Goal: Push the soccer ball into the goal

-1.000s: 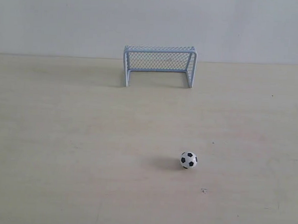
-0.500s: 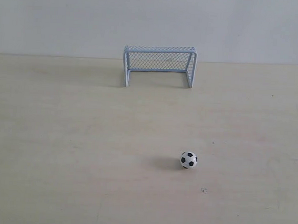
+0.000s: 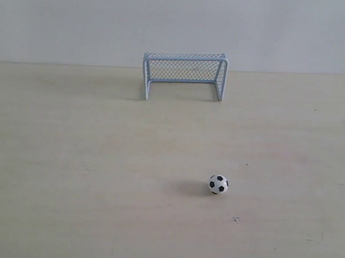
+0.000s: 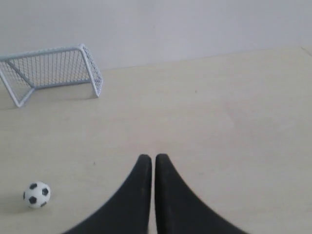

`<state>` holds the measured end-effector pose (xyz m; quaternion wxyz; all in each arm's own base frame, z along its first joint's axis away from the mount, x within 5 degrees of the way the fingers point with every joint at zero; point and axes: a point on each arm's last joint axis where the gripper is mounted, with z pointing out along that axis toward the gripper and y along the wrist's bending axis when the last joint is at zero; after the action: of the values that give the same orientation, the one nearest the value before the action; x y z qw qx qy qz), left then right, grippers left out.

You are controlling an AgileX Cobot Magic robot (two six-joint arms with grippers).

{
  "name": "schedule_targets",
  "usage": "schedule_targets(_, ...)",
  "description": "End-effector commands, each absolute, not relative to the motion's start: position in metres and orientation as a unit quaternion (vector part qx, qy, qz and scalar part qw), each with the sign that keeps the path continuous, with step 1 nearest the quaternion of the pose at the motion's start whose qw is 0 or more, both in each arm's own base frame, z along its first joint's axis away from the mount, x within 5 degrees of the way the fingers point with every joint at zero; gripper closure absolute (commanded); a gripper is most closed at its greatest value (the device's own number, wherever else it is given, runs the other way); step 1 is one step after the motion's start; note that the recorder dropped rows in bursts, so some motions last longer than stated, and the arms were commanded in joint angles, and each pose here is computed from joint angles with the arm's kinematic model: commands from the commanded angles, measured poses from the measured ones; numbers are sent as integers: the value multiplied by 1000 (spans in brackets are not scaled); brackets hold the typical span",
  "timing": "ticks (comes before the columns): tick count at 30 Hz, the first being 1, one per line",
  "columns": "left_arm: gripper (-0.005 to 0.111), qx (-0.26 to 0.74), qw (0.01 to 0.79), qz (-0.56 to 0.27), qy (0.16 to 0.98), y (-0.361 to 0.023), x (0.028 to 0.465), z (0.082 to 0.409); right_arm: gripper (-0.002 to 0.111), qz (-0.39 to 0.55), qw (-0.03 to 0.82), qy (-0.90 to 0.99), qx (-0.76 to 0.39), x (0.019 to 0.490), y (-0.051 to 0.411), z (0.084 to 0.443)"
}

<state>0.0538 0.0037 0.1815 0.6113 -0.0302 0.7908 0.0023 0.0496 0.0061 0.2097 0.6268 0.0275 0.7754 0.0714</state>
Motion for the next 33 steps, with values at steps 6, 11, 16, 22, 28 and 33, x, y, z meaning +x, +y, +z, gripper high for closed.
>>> schedule_targets(6, 100, -33, 613, 1, 789, 4, 54, 183, 108, 102, 692, 714, 41, 36, 7, 267)
schedule_targets(11, 100, -33, 613, 1, 789, 4, 54, 183, 108, 132, 711, 688, 62, 30, 7, 285)
schedule_targets(16, 100, -33, 613, 1, 789, 4, 54, 183, 108, 143, 716, 680, 68, 27, 8, 292)
schedule_targets(22, 100, -33, 613, 1, 789, 4, 54, 183, 108, 158, 697, 695, 77, 27, 9, 288)
schedule_targets(28, 100, -33, 613, 1, 789, 4, 54, 183, 108, 154, 703, 690, 76, 27, 8, 289)
schedule_targets(33, 100, -33, 613, 1, 789, 4, 54, 183, 108, 248, 712, 642, 139, 26, 10, 298)
